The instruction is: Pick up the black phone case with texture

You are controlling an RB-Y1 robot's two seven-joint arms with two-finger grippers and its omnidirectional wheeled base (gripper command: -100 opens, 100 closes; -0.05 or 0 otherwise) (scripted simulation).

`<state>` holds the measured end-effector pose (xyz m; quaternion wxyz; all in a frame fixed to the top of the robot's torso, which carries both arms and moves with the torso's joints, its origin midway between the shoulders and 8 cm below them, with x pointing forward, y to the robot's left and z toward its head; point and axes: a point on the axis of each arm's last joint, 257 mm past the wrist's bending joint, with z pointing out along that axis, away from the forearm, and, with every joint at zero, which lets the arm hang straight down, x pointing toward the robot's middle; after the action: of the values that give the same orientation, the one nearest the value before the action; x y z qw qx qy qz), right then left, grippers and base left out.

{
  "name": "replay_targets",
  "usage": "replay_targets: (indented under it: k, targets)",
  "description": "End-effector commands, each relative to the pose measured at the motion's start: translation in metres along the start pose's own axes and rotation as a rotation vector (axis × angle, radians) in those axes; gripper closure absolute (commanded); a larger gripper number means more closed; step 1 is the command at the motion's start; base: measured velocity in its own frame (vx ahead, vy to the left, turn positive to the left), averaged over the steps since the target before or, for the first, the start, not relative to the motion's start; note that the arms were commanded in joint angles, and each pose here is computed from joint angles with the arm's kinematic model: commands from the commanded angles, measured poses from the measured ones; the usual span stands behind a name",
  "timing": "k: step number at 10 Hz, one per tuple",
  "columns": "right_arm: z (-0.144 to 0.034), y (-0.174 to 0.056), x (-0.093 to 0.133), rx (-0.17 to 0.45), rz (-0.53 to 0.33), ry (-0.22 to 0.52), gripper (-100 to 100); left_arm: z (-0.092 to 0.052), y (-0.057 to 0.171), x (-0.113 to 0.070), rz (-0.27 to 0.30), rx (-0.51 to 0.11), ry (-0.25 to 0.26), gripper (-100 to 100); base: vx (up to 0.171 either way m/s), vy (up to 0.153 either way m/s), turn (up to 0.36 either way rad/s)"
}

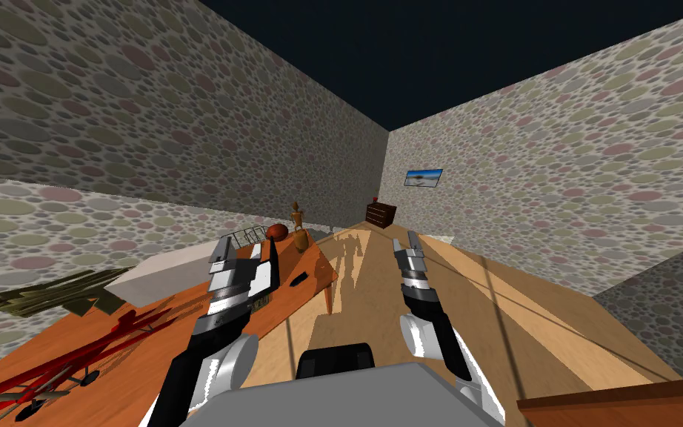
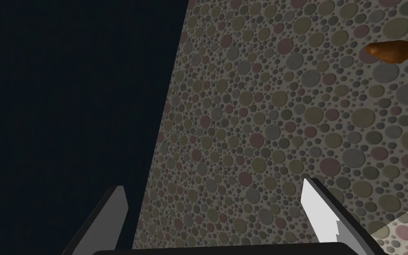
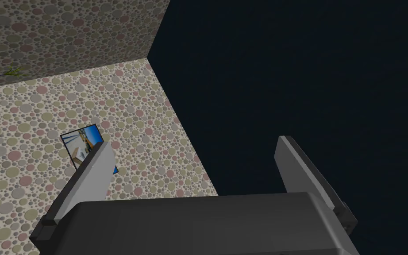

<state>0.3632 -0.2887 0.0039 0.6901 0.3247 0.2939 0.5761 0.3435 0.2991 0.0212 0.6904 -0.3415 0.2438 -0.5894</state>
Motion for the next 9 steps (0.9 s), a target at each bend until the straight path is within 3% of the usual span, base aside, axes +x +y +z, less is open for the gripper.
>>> replay_targets:
  k: [1, 5, 8, 9]
  targets:
    - [0.0, 0.0, 0.0, 0.0, 0.0, 0.0, 0, -0.001, 0.009, -0.001, 0.022, -0.028, 0.028, -100, 0.011, -0.017, -0.042]
    - [0.0, 0.0, 0.0, 0.0, 0.0, 0.0, 0, -0.005, 0.052, -0.025, 0.111, -0.168, 0.077, -100, 0.043, -0.051, -0.072]
    - [0.0, 0.0, 0.0, 0.0, 0.0, 0.0, 0, -0.008, 0.072, -0.038, 0.139, -0.237, 0.077, -100, 0.036, -0.037, -0.045]
    - [0.0, 0.0, 0.0, 0.0, 0.0, 0.0, 0, -0.011, 0.086, -0.053, 0.167, -0.286, 0.073, -100, 0.046, -0.043, -0.08]
